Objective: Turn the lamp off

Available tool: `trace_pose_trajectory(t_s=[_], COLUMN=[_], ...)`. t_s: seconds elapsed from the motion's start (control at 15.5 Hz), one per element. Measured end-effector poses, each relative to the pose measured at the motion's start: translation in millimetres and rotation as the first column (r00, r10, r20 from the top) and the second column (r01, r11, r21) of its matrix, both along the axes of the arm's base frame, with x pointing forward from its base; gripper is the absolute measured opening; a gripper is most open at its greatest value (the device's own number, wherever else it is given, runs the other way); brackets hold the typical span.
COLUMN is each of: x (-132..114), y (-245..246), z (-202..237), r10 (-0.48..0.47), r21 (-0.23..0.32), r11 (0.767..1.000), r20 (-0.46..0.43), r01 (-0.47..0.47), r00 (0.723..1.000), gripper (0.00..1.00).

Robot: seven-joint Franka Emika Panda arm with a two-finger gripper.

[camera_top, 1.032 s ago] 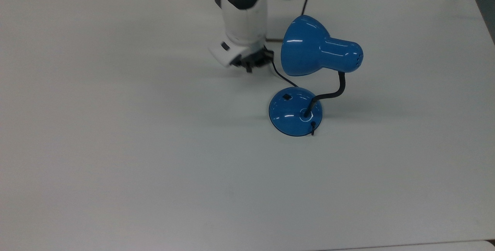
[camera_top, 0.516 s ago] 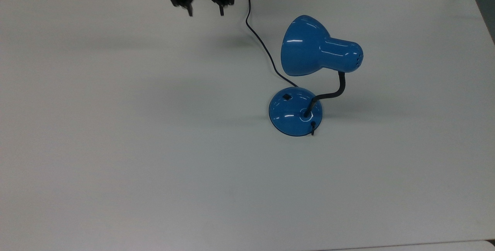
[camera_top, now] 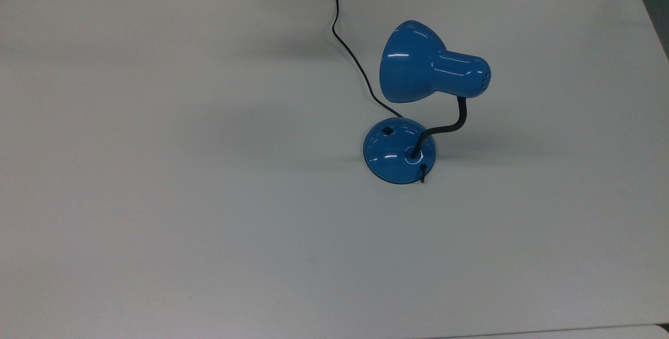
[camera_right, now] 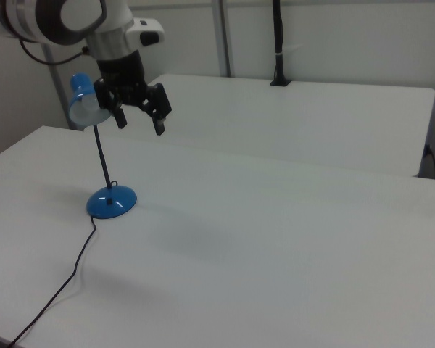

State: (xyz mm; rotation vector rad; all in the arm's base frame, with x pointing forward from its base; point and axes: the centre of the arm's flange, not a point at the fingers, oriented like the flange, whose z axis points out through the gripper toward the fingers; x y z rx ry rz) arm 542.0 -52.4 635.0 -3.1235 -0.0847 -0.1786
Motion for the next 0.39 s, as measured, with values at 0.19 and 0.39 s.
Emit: trace_pose_trajectory(t_s=[0.19, 0.39], x=[0.7, 2.3], y=[-9.4, -9.4], z=[9.3, 6.5], r10=[0.001, 0.001], r21=[-0.002, -0.002], r11=[1.000, 1.000], r20=[0.014, 0.009], r01=[-0.001, -0.001], r00=[1.000, 1.000], gripper=[1.00, 1.00])
